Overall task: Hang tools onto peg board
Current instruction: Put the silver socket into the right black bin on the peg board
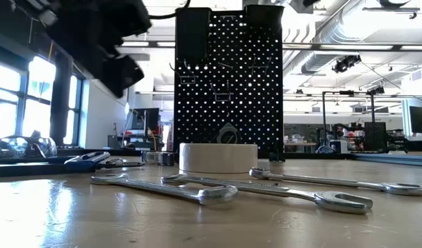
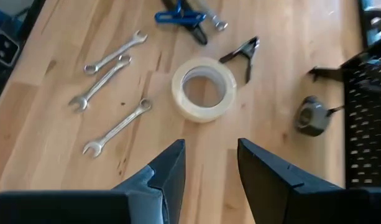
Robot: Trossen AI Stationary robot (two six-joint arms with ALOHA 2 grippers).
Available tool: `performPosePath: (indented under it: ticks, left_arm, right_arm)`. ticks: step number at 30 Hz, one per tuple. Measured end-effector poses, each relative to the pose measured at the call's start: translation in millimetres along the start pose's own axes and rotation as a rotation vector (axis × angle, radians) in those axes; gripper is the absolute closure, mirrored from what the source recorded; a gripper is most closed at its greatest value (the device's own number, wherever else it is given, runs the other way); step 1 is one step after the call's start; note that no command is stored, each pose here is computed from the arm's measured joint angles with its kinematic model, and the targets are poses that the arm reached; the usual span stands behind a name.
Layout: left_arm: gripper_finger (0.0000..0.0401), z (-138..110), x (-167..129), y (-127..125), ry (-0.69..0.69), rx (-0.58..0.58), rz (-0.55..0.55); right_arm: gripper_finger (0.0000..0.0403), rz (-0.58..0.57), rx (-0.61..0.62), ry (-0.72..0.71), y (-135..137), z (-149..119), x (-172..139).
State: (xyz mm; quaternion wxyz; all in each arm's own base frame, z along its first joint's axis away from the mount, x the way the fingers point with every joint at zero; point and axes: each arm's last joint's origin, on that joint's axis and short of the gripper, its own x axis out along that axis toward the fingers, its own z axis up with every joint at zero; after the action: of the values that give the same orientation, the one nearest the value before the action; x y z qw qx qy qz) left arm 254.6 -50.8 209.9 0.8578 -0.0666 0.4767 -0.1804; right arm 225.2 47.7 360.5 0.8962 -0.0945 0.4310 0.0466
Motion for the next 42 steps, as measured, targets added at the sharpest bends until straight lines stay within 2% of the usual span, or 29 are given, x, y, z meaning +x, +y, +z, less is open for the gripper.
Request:
performPosePath:
  ticks: [4,12,19,31,42]
  left_arm:
    - [0.0201,-6,5,-17,0.056,-0.021,0.009]
    - [0.0201,-15,9,-48,0.085,-0.019,0.048]
    - [0.0201,-25,-4,-73,0.051,-0.015,0.127]
    - [0.0201,-47,-40,-112,-0.086,-0.087,0.170]
    - [0.0201,-68,-38,-140,-0.072,-0.175,0.156]
  right_arm:
    - [0.0263,0.018,-0.019,0.003,10,-10,23]
    - [0.0263,0.041,-0.034,-0.019,25,-28,57]
    - [0.0263,0.041,0.013,-0.055,28,-36,73]
    - [0.0263,0.043,0.041,-0.097,28,-35,77]
    - [0.0263,0.035,0.045,-0.112,28,-34,77]
